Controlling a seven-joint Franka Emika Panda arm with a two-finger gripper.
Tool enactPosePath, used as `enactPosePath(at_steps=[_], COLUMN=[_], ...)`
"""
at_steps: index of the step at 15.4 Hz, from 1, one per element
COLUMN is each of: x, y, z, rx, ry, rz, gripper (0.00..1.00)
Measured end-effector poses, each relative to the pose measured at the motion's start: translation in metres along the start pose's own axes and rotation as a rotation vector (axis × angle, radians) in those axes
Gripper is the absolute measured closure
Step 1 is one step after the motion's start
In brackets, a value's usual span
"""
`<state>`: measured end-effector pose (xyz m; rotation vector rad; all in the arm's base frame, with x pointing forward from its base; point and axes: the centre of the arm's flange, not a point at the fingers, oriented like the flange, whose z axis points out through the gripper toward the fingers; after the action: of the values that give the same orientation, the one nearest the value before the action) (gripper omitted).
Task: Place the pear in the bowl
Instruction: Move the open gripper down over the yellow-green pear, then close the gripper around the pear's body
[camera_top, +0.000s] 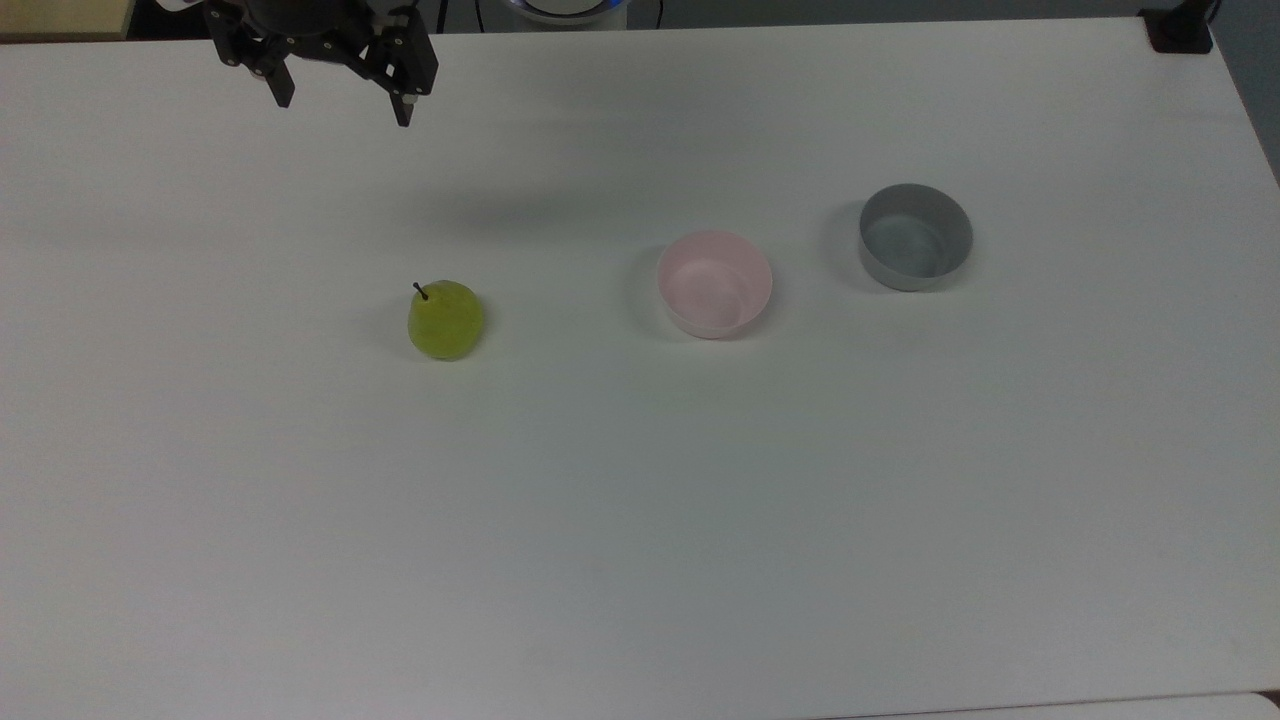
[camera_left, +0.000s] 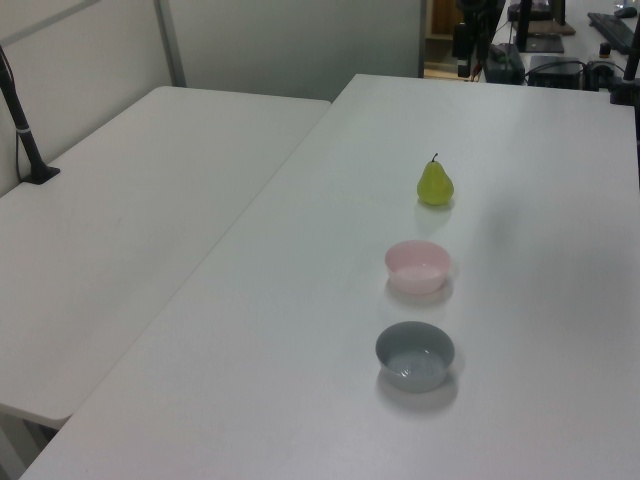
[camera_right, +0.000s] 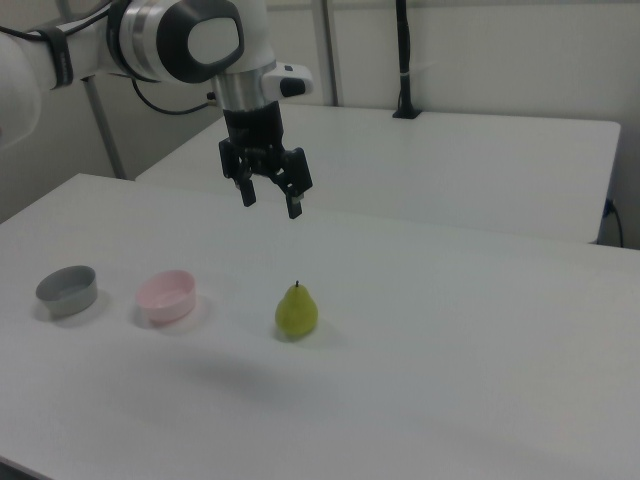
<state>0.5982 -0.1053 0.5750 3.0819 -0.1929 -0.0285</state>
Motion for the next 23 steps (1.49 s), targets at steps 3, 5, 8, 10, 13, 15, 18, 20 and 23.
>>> enactPosePath(at_steps=[3, 5, 8, 10, 13, 15, 18, 20, 23], x=[0.002, 0.004, 0.012, 0.021, 0.044, 0.053, 0.059, 0.061, 0.061], y=[-0.002, -0.004, -0.005, -0.007, -0.028, -0.042, -0.061, -0.066, -0.064], z=[0.005, 0.009, 0.022, 0.040, 0.097, 0.126, 0.157, 0.172, 0.191], rx=[0.000, 0.000, -0.001, -0.001, 0.001, 0.001, 0.000, -0.003, -0.018], ry=[-0.008, -0.016, -0.011, -0.022, -0.058, -0.074, -0.088, -0.108, -0.141], rz=[-0.003, -0.011, -0.030, -0.056, -0.167, -0.199, -0.230, -0.245, -0.268], gripper=[0.00, 0.00, 0.00, 0.00, 0.00, 0.00, 0.00, 0.00, 0.00])
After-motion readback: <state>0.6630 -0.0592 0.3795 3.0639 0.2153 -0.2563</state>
